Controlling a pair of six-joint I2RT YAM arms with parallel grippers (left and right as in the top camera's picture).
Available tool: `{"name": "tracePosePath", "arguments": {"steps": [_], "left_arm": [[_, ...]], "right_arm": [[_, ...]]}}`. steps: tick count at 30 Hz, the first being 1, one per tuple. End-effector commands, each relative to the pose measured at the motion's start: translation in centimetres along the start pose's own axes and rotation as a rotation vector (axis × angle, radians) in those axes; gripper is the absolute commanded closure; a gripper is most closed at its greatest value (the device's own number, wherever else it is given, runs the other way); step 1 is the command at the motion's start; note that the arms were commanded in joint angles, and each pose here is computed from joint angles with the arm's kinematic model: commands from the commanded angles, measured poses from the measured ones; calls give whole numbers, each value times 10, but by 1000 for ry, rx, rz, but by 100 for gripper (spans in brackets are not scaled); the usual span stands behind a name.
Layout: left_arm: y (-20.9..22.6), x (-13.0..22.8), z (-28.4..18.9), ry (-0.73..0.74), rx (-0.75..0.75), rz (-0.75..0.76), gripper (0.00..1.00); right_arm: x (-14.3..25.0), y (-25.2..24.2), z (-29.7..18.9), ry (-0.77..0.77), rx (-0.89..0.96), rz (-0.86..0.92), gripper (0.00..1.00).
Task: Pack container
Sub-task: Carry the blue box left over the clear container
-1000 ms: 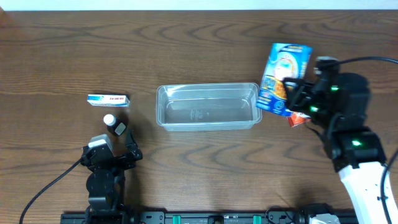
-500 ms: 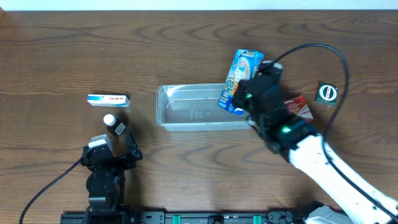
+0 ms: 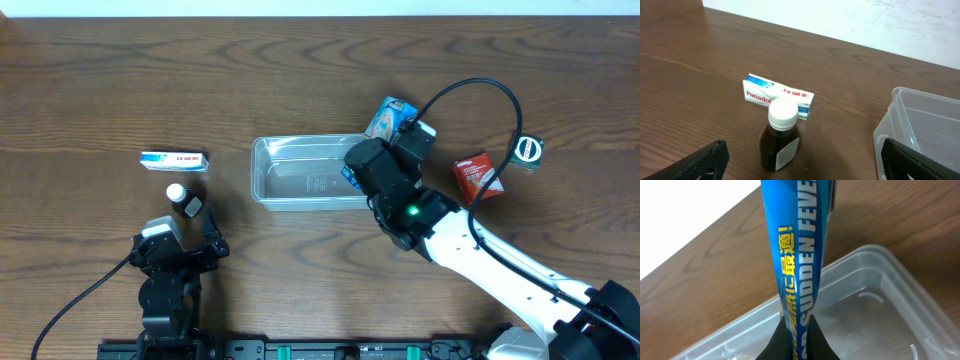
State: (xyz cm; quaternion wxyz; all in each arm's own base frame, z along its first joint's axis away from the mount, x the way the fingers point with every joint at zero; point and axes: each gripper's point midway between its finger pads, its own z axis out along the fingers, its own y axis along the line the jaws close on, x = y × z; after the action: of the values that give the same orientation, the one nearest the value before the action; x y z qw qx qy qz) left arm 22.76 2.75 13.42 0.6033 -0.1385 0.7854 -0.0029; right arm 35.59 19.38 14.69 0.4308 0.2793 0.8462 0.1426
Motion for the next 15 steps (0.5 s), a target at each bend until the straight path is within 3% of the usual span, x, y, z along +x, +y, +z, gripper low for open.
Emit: {"name": "tracePosePath", "arguments": {"steps": [1, 15], "left_arm": [[4, 12, 2, 35, -15, 3, 2], [4, 12, 2, 36, -15, 3, 2]], "right_arm": [[-13, 8, -8, -93, 5, 23, 99], [-22, 39, -36, -210, -28, -59, 99]]}}
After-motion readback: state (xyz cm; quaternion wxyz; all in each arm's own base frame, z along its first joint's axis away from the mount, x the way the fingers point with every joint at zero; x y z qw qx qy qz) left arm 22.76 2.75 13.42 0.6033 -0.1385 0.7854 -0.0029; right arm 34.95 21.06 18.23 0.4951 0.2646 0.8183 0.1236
